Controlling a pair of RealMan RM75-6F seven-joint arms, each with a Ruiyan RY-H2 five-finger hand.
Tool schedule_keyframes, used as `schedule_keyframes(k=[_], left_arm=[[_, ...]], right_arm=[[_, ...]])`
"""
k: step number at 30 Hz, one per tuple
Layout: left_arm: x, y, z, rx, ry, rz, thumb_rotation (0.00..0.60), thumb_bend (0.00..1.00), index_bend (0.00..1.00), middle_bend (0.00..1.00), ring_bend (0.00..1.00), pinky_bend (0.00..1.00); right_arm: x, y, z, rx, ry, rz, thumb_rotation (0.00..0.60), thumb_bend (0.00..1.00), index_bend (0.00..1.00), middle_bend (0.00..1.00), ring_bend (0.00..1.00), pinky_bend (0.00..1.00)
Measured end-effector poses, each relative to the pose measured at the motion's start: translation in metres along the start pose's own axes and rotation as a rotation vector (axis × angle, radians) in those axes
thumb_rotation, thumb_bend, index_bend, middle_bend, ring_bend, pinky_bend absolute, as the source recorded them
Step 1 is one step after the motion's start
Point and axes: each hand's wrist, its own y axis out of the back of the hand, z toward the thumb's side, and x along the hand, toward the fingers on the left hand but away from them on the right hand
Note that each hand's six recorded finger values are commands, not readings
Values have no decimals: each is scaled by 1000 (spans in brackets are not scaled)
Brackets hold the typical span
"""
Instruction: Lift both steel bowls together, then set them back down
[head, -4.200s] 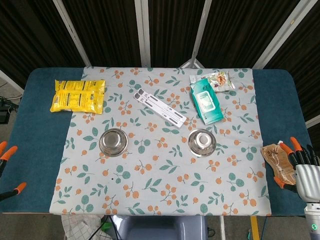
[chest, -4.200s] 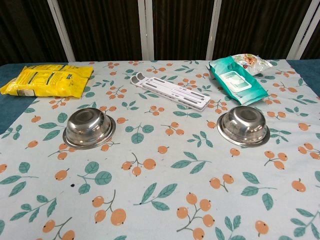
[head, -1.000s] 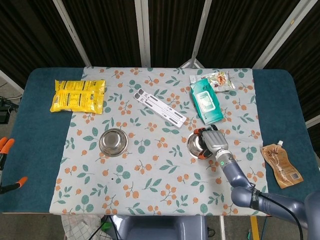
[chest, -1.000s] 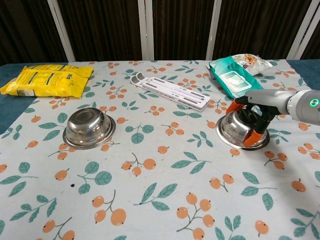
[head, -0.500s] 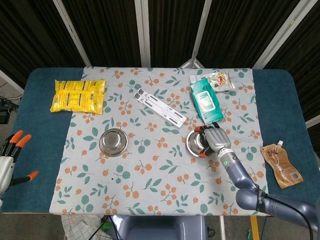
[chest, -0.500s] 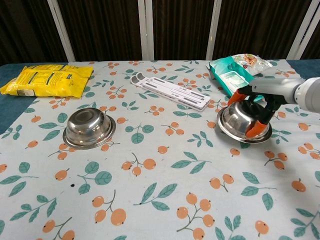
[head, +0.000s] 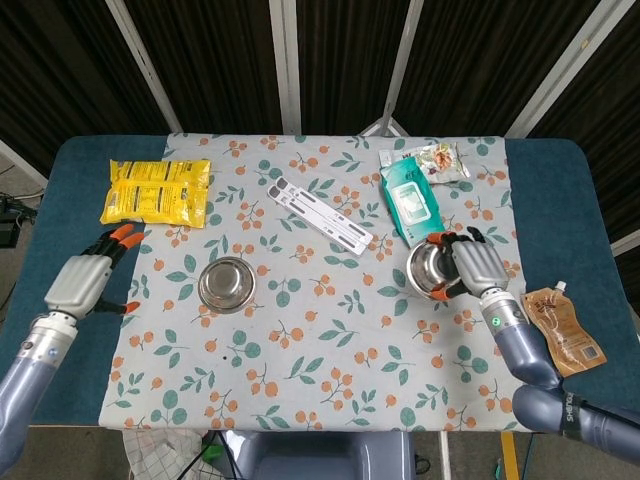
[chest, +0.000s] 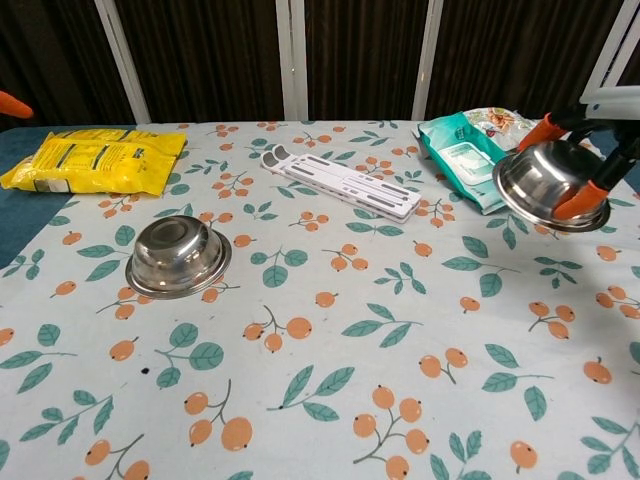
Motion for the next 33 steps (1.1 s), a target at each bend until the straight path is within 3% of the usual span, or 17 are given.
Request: schedule_keyframes(k=[7, 14, 20, 33], left_arm=[[41, -31, 25, -31, -16, -100, 600, 0, 74, 0, 0, 127], [63, -59, 46, 12, -26, -183, 600, 0, 74, 0, 0, 110], [69, -71, 68, 27, -57, -215, 600, 0, 74, 0, 0, 110], [78, -87, 88, 63, -83, -248, 600, 0, 74, 0, 0, 111]], right_arm=[[9, 16, -25, -17, -40, -33, 600, 83, 342, 308, 401, 36], [15, 29, -42, -16, -64, -54, 600, 83, 342, 308, 401, 36], [16, 29, -51, -15, -77, -49, 600, 83, 342, 308, 400, 36], [13, 26, -62, -23, -94, -40, 600, 83, 342, 308, 401, 36]])
